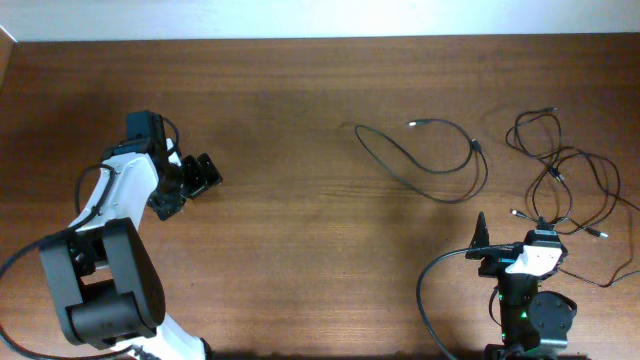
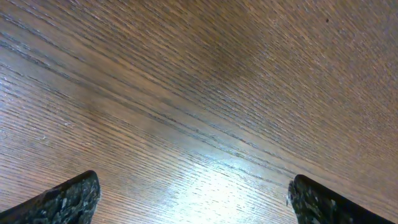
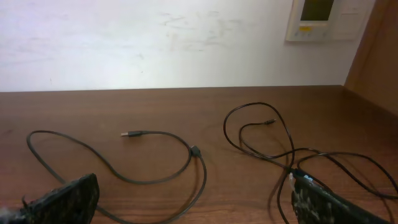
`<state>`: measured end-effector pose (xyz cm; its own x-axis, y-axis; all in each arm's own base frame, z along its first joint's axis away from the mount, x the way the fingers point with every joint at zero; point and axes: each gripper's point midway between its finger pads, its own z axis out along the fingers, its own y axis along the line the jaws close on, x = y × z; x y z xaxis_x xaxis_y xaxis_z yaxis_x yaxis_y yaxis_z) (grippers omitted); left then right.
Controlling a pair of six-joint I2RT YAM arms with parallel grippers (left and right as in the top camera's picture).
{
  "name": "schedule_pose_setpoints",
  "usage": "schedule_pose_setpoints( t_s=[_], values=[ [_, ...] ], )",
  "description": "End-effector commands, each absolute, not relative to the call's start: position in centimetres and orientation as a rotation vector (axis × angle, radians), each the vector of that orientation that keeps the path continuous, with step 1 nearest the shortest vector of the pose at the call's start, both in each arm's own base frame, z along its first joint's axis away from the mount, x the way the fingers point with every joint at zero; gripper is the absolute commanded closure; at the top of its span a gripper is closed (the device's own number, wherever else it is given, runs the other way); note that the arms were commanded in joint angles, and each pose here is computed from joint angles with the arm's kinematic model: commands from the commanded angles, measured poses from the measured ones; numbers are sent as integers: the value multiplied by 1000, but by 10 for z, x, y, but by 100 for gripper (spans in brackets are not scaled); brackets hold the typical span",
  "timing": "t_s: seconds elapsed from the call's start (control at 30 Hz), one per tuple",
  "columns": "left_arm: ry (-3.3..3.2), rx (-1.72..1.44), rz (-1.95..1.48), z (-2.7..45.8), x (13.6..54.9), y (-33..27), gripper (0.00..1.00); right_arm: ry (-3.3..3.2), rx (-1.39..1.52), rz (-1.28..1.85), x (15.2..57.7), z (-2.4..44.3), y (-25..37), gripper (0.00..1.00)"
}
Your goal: Untangle cables
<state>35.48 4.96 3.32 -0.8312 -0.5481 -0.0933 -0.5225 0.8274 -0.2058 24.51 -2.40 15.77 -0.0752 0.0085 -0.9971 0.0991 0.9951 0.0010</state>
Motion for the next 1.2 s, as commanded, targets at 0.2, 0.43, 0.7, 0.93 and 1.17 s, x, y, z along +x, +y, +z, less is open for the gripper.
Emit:
schedule_pose_setpoints(
  t_s=[0.2, 0.43, 0.7, 0.93, 1.17],
  values=[
    [2717, -792, -225, 76, 368, 57, 1, 1647, 104, -82, 245, 156, -26, 2],
    [2400, -242, -205, 153, 417, 13, 1, 1647, 104, -82, 245, 156, -26, 2],
    [2116, 223, -259, 139, 428, -93, 1, 1646, 104, -82, 245, 156, -26, 2],
    [2257, 360, -201, 58, 370, -89, 1, 1647, 104, -82, 245, 156, -26, 2],
    [2310, 451, -170, 28, 319, -81, 1, 1646, 104, -82, 245, 156, -26, 2]
  ],
)
